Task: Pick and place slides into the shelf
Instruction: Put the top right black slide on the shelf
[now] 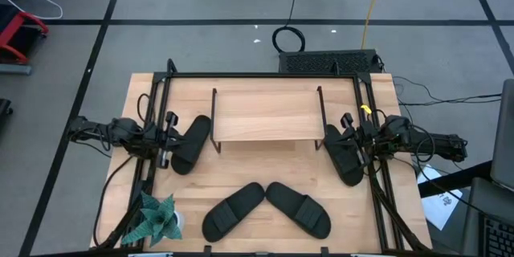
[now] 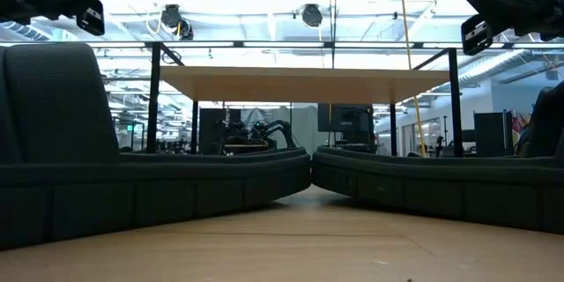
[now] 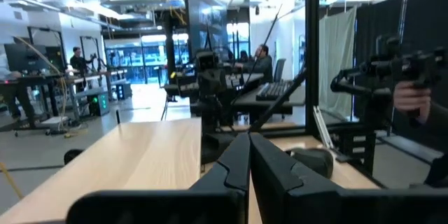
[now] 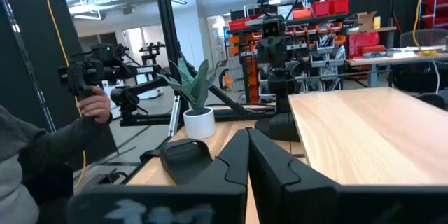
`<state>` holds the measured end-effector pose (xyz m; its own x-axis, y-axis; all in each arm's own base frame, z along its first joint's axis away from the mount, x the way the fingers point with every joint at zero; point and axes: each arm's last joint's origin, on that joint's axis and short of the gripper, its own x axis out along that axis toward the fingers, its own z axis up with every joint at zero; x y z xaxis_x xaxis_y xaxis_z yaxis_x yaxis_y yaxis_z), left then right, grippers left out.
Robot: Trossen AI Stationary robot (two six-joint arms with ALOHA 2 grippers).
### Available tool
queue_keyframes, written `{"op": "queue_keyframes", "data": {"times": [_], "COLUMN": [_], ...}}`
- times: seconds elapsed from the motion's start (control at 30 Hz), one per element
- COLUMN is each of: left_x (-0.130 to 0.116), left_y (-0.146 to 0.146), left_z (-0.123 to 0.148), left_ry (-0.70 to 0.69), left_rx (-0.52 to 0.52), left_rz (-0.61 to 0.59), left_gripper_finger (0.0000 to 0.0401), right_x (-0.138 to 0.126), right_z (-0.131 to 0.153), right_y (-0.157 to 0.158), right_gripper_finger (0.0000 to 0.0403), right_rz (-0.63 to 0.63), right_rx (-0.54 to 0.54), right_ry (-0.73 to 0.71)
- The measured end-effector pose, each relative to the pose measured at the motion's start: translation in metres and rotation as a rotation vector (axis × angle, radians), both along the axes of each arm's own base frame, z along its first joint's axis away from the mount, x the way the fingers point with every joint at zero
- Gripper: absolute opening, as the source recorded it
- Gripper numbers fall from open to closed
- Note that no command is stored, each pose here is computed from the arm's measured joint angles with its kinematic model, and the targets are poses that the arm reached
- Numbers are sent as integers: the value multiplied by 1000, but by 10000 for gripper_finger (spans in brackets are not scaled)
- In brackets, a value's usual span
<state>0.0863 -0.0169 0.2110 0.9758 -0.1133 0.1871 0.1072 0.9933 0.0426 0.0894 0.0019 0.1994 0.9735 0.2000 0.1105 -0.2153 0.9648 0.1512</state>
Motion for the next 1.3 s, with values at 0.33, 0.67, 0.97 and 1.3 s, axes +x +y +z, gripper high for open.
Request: {"op": "queue_keyframes", "data": {"times": [0.33, 0.67, 0.97, 1.3], "left_x": [0, 0, -1, 0], "left_y": [5, 8, 9, 9], "left_z": [4, 5, 4, -1], "left_ry": [-37, -35, -28, 25], "left_rx": [-13, 14, 35, 21], "left_rz": [181, 270, 322, 327], "left_gripper_finger": [19, 19, 19, 19], "right_x": [0, 0, -16, -8], "right_z": [0, 4, 36, 68], "right_y": [0, -1, -1, 0], "right_gripper_finger": [0, 0, 37, 95], "right_rz": [-1, -45, -148, -212], "right_rx": [14, -109, -166, -135], "right_ry": [7, -58, 84, 423]}}
